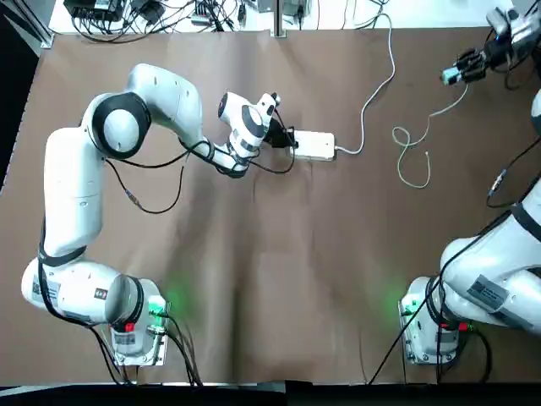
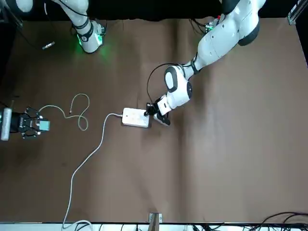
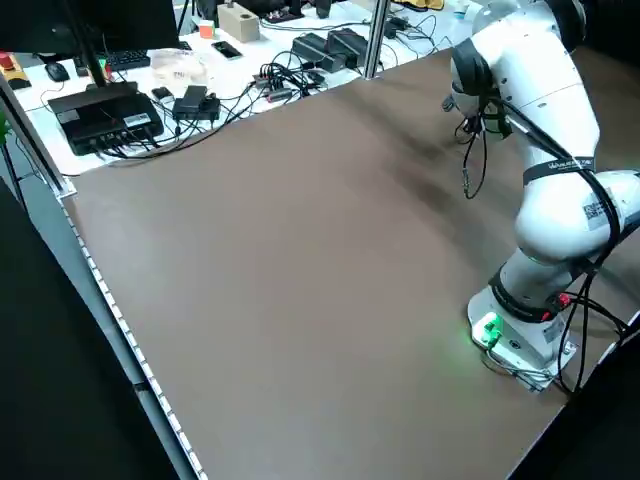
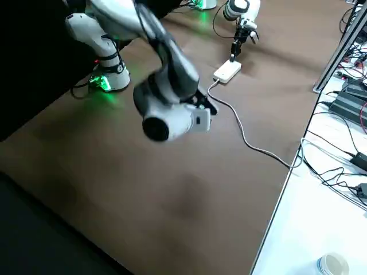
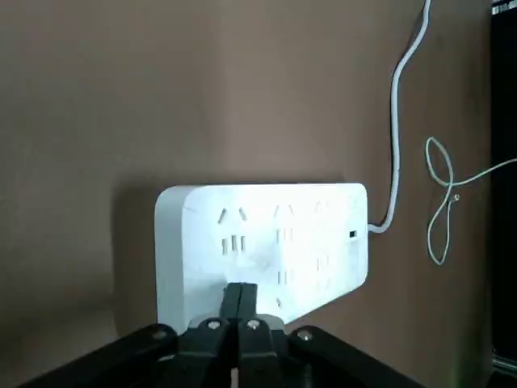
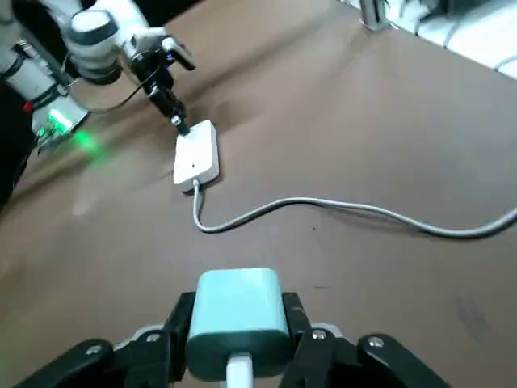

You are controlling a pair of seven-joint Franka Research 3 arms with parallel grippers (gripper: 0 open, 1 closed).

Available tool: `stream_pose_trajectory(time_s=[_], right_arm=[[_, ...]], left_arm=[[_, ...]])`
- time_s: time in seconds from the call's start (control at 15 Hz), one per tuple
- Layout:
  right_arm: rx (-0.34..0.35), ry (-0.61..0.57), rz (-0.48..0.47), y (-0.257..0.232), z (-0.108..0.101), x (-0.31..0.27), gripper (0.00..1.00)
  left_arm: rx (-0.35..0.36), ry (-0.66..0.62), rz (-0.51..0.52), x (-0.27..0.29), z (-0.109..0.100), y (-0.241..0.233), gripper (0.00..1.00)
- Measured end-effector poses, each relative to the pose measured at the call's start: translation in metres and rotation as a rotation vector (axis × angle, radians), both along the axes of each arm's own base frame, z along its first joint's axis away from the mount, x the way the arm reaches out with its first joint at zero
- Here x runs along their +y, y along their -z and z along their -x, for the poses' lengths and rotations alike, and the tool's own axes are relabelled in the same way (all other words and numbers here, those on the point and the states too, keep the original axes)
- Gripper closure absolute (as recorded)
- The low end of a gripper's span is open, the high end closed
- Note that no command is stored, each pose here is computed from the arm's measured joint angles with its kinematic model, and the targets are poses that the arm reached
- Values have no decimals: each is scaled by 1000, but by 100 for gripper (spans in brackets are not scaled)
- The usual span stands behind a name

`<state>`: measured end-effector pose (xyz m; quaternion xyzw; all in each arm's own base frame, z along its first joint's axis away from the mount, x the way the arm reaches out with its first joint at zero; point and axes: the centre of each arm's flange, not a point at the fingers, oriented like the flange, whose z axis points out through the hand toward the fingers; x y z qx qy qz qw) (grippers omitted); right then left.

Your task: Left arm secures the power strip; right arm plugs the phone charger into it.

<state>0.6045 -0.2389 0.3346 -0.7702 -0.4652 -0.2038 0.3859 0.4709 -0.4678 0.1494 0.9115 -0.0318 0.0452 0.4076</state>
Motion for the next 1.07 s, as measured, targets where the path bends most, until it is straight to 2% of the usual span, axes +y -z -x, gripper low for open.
stream_pose_trajectory(time_s=[0.2, 0.27, 0.53, 0.8, 1.07], right_arm=[[170, 111, 121, -61, -6, 34, 52], [208, 139, 158, -79, -7, 48, 52], [298, 214, 263, -125, -13, 99, 52], [428, 365, 449, -161, -22, 151, 52], [521, 480, 516, -178, -30, 209, 52]], left_arm=[[0, 0, 0, 0, 0, 0, 99], [0, 0, 0, 0, 0, 0, 99], [0, 0, 0, 0, 0, 0, 99], [0, 0, 0, 0, 0, 0, 99], [0, 0, 0, 0, 0, 0, 99]])
